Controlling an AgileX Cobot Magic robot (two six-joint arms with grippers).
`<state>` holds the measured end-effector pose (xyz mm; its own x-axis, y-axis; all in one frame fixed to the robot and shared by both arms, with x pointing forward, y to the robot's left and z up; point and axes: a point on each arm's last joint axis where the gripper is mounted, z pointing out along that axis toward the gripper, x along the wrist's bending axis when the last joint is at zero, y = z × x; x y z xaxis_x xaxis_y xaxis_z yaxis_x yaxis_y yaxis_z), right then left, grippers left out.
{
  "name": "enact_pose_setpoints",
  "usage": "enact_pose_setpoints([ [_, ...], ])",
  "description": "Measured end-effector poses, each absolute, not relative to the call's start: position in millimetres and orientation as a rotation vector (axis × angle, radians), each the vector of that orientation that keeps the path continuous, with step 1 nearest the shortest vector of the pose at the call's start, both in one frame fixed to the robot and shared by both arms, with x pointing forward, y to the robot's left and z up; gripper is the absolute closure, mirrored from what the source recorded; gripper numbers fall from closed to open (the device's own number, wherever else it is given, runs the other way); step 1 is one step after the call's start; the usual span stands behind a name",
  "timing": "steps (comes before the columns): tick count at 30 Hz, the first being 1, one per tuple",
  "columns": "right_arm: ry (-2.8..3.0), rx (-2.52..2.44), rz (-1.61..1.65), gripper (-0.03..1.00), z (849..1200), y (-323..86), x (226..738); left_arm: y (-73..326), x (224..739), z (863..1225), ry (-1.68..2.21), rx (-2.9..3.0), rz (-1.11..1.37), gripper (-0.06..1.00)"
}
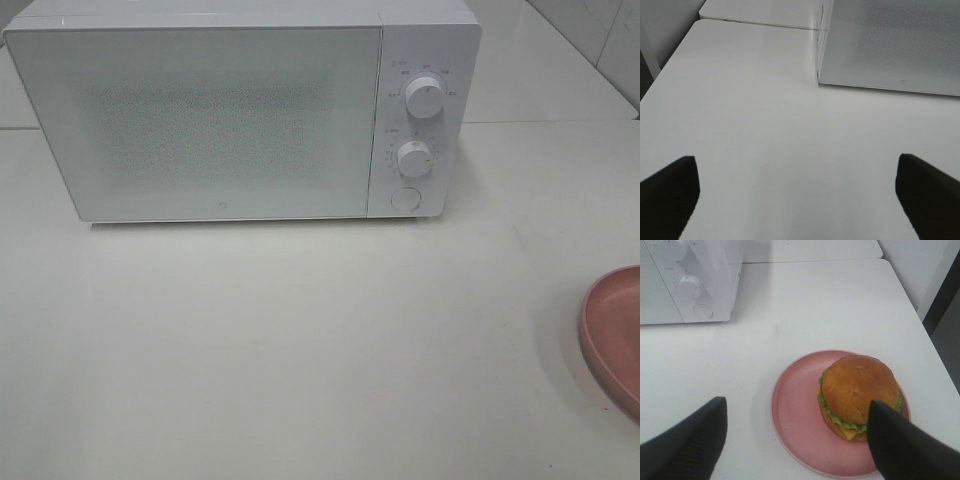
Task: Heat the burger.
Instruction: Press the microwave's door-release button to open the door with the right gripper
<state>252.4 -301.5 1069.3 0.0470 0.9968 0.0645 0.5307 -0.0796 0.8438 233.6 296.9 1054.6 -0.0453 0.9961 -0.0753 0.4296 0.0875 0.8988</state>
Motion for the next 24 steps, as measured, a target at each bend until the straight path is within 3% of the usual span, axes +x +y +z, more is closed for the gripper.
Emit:
enact_pose_setpoints([
  [24, 1.537, 1.654, 0.955, 0.22, 1070.3, -298.9, 303.7, 296.9, 233.6, 1054.6, 1.589, 1.448, 0.921, -0.04],
])
